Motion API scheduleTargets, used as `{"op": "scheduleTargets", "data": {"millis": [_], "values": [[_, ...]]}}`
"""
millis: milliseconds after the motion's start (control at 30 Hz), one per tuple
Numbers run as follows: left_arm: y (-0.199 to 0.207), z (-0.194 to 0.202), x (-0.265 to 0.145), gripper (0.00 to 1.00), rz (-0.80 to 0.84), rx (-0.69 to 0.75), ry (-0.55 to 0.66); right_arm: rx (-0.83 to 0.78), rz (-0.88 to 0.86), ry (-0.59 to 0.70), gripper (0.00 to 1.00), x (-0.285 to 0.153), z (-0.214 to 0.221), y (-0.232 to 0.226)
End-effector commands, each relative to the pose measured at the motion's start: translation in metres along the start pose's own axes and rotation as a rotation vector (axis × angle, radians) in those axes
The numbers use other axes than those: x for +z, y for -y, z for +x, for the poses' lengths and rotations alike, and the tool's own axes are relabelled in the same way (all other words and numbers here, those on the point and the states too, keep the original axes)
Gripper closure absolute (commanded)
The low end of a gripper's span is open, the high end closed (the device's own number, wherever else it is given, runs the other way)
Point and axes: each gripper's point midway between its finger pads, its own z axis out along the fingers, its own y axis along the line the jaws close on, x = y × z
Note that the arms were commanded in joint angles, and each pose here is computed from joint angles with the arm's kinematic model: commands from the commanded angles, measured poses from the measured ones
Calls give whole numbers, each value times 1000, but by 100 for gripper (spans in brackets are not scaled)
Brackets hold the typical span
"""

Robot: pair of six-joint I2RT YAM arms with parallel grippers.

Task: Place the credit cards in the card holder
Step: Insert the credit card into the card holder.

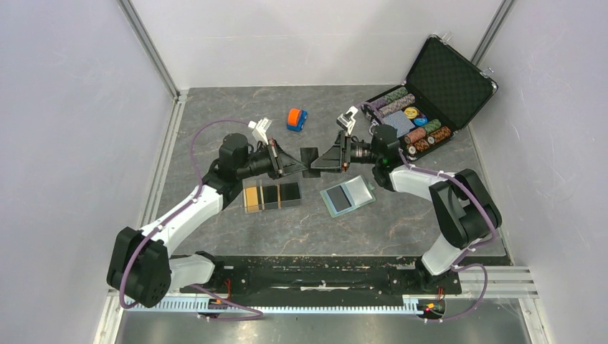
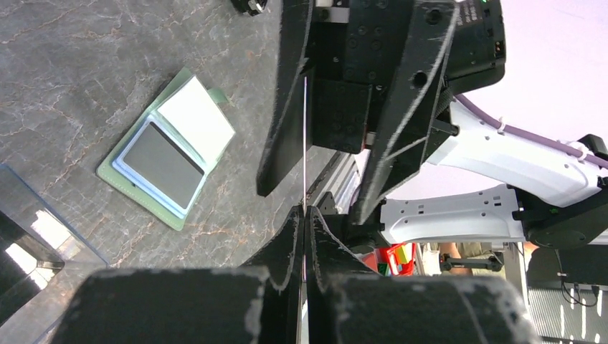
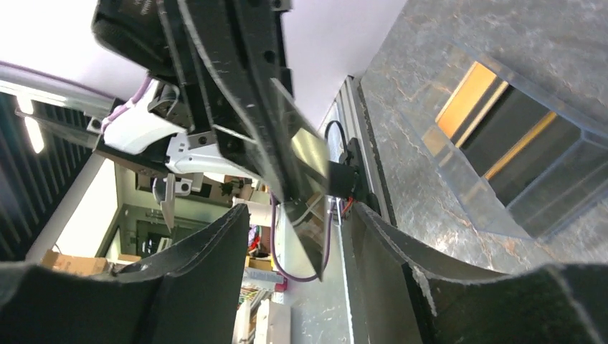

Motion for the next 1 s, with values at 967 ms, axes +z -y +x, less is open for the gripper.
{"op": "scheduleTargets", "data": {"millis": [967], "values": [[-26,9,0,98,-166,0,-58,-147,456,-141,20,-53,11,79]]}}
